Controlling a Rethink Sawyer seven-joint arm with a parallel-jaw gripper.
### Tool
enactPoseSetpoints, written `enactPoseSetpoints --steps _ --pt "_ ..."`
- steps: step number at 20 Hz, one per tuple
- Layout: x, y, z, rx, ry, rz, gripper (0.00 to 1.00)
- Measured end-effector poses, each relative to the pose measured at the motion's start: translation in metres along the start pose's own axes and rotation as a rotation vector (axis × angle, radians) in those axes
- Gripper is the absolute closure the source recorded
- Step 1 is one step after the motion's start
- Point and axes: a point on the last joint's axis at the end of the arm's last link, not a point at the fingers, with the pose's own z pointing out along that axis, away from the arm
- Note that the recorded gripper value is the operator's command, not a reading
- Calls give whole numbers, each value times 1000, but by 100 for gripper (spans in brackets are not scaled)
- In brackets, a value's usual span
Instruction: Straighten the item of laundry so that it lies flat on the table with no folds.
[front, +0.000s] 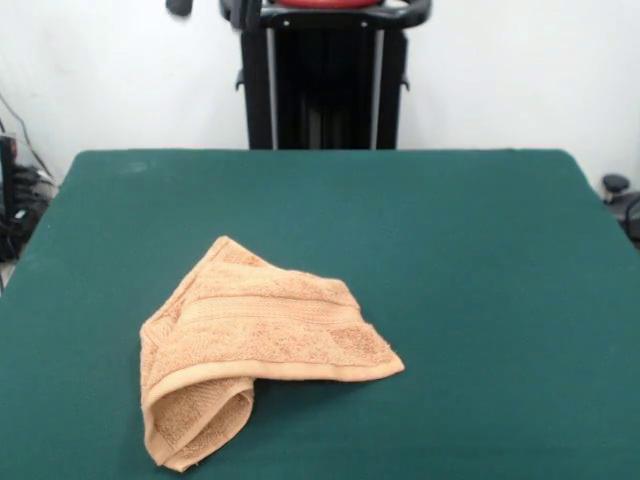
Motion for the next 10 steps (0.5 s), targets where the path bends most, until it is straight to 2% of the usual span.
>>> enactPoseSetpoints --steps 5,10 --pt "17 4 31 16 24 -21 0" --pt "27 7 44 27 43 -35 0"
